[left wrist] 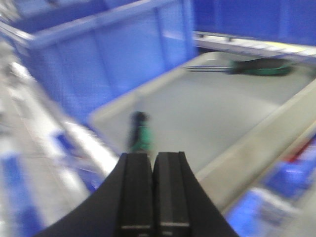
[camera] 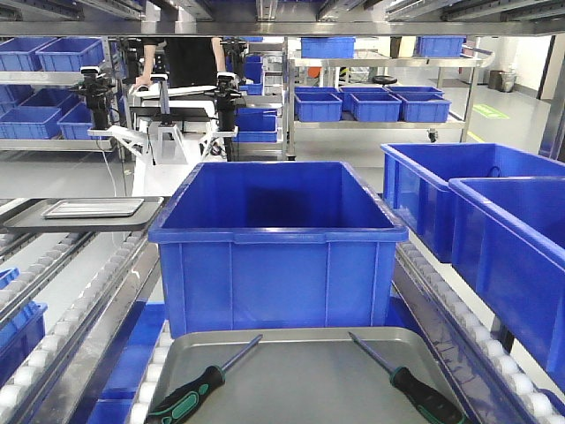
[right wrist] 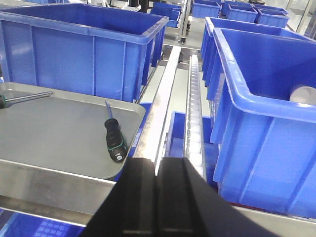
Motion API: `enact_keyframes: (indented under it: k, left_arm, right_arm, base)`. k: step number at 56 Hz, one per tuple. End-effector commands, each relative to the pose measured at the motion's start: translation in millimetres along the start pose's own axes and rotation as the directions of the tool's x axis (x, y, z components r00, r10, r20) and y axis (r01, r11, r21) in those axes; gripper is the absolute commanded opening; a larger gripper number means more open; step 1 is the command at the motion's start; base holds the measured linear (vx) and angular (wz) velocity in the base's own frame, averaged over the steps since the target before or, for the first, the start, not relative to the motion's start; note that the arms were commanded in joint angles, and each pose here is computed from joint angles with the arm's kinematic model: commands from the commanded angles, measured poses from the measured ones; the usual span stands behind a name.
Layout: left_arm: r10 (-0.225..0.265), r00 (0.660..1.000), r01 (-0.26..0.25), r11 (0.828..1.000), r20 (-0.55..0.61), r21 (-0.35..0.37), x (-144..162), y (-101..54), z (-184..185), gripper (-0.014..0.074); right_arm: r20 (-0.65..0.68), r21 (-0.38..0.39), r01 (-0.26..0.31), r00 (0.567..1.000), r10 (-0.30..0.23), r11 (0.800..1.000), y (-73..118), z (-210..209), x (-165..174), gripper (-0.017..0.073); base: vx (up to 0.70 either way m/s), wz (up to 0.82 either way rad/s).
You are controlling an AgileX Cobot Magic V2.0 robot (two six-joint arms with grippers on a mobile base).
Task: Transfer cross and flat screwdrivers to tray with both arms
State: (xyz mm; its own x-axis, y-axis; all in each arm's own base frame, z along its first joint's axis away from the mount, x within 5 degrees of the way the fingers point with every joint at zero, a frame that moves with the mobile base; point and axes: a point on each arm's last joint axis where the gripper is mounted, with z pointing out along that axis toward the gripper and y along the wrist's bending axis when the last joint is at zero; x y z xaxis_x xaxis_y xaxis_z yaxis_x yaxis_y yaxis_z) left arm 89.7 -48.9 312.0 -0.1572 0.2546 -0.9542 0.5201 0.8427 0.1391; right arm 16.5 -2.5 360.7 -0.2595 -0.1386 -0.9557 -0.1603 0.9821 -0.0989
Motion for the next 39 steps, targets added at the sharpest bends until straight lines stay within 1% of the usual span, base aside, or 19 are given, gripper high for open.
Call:
enact_keyframes:
  k: [1, 3, 5, 6, 7, 8, 10, 15, 17, 18, 20, 22, 23, 30, 39]
  left_arm:
    - [0.048, 0.982, -0.016, 0.985, 0.185, -0.171, 3.3, 10.8, -9.6, 0.0003]
    - [0.05, 0.966, 0.014, 0.969, 0.252, -0.245, 13.0, 13.9, -15.7, 0.0003]
    - [0.044, 0.953, 0.052, 0.952, 0.301, -0.303, 27.9, 15.0, -19.9, 0.0003]
    - [0.041, 0.947, 0.069, 0.942, 0.32, -0.327, 35.7, 15.0, -21.6, 0.0003]
    - [0.028, 0.945, 0.088, 0.937, 0.325, -0.338, 44.3, 14.7, -21.1, 0.0003]
    - [0.02, 0.94, 0.109, 0.928, 0.341, -0.357, 51.9, 14.5, -22.4, 0.0003]
    - [0.014, 0.93, 0.139, 0.911, 0.366, -0.389, 64.1, 13.9, -24.9, 0.0003]
    - [0.014, 0.933, 0.16, 0.88, 0.361, -0.448, 96.9, 11.1, -23.5, 0.0003]
    - [0.007, 0.933, 0.171, 0.872, 0.36, -0.458, 106.3, 10.0, -22.8, 0.0003]
    - [0.003, 0.938, 0.168, 0.872, 0.348, -0.46, 107.9, 9.4, -23.0, 0.0003]
    - [0.007, 0.955, 0.138, 0.875, 0.297, -0.464, 110.8, 7.4, -24.1, 0.0003]
    - [0.025, 0.958, 0.118, 0.873, 0.285, -0.474, 112.2, 6.3, -25.7, 0.0003]
    - [0.025, 0.962, 0.112, 0.874, 0.273, -0.473, 113.2, 6.0, -25.4, 0.0003]
    - [0.0, 0.972, 0.112, 0.88, 0.236, -0.461, 116.7, 5.3, -23.4, 0.0003]
    - [-0.001, 0.972, 0.112, 0.88, 0.235, -0.461, 116.8, 5.3, -23.4, 0.0003]
  right_arm:
    - [0.093, 0.017, 0.007, 0.996, -0.008, 1.0, -1.9, -2.3, -14.7, -0.0008]
    - [0.093, 0.017, 0.007, 0.996, -0.008, 1.0, -1.9, -2.3, -14.7, -0.0008]
    - [0.093, 0.017, 0.007, 0.996, -0.008, 1.0, -1.9, -2.3, -14.7, -0.0008]
    - [0.093, 0.017, 0.007, 0.996, -0.008, 1.0, -1.9, -2.3, -14.7, -0.0008]
    - [0.093, 0.017, 0.007, 0.996, -0.008, 1.0, -1.9, -2.3, -14.7, -0.0007]
    - [0.093, 0.017, 0.007, 0.996, -0.008, 1.0, -1.9, -2.3, -14.7, -0.0007]
    - [0.093, 0.017, 0.007, 0.996, -0.008, 1.0, -1.9, -2.3, -14.7, -0.0007]
    - [0.093, 0.017, 0.007, 0.996, -0.008, 1.0, -1.9, -2.3, -14.7, -0.0007]
    - [0.093, 0.017, 0.007, 0.996, -0.008, 1.0, -1.9, -2.3, -14.7, -0.0007]
    - [0.093, 0.017, 0.007, 0.996, -0.008, 1.0, -1.9, -2.3, -14.7, -0.0007]
    - [0.092, 0.017, 0.007, 0.996, -0.008, 1.0, -1.9, -2.3, -14.6, -0.0008]
    - [0.092, 0.017, 0.007, 0.996, -0.008, 1.0, -1.9, -2.3, -14.6, -0.0008]
    - [0.092, 0.017, 0.007, 0.996, -0.008, 1.0, -1.9, -2.3, -14.6, -0.0008]
    - [0.091, 0.017, 0.007, 0.996, -0.009, 1.0, -2.0, -1.9, -14.8, -0.0008]
    - [0.09, 0.015, 0.006, 0.996, -0.007, 1.0, -1.8, -1.9, -14.7, -0.0008]
  base:
    - [0.0, 0.01]
    - [0.0, 0.01]
    - [0.0, 0.0]
    - [0.0, 0.0]
    - [0.0, 0.0]
    - [0.0, 0.0]
    - [0.0, 0.0]
    - [0.0, 0.0]
    - [0.0, 0.0]
    - [0.0, 0.0]
    - [0.0, 0.0]
    - [0.0, 0.0]
    - [0.0, 0.0]
    - [0.0, 0.0]
    - [0.0, 0.0]
